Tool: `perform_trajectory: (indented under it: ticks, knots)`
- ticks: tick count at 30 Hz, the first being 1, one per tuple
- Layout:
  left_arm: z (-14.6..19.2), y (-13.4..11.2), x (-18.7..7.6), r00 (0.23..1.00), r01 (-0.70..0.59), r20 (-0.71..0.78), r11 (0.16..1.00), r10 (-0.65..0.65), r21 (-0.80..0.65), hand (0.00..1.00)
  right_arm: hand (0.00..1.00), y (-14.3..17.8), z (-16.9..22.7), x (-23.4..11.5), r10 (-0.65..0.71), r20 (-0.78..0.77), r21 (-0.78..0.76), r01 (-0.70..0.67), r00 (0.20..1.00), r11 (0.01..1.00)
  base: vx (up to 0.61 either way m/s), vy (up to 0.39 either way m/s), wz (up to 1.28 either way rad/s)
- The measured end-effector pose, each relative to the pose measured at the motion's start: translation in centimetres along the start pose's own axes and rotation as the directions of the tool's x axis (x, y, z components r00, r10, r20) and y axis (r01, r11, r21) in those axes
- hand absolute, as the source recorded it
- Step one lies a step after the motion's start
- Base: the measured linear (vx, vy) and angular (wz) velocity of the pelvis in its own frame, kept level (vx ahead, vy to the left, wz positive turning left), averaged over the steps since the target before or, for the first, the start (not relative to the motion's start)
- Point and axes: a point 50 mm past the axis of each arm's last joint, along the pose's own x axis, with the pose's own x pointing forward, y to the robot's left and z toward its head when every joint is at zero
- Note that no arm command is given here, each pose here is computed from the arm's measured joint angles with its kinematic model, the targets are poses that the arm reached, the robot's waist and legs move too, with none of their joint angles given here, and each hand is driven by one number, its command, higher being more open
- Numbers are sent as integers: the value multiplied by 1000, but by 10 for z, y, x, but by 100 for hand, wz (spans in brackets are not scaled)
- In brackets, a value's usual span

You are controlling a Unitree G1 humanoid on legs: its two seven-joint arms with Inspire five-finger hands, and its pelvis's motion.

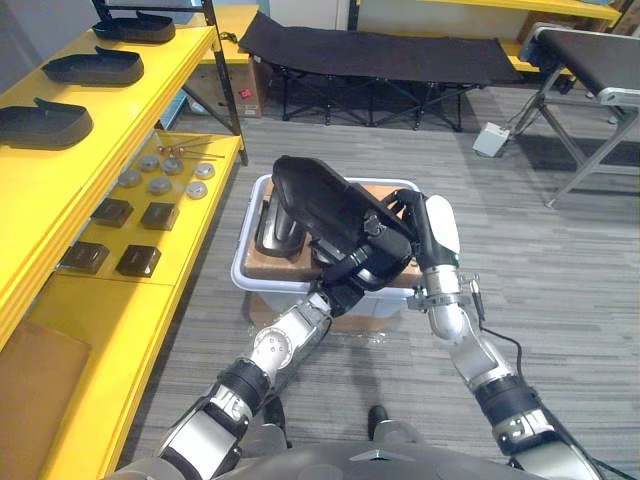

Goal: Walk over and take three plastic housings, then place them on the shelf

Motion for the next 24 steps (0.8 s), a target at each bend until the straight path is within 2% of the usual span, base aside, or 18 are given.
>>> perform_trajectory:
  ticks: [4,11,17,22,23,24]
  knots:
    - [17,3,-4,979,-11,197,985,45,-172,0,0,15,-10,-30,59,-93,41,-56,994,998,0,0,0]
    - [14,10,-15,968,-3,243,976,57,-216,0,0,24,-5,-40,62,-120,94,-51,991,994,2,5,-3]
    - [12,6,-15,973,23,230,992,7,-126,0,0,24,-1,-52,32,-129,109,-18,991,994,1,3,-1]
    - [11,2,-15,974,41,220,999,-46,29,0,0,25,-3,-62,33,-155,108,-16,987,994,0,0,0]
    - [12,2,-15,974,42,219,997,-55,66,0,100,26,-4,-65,39,-161,111,-21,986,994,0,0,0]
    - [12,2,-15,974,42,217,996,-58,79,0,100,26,-4,-66,41,-163,112,-22,986,993,0,0,0]
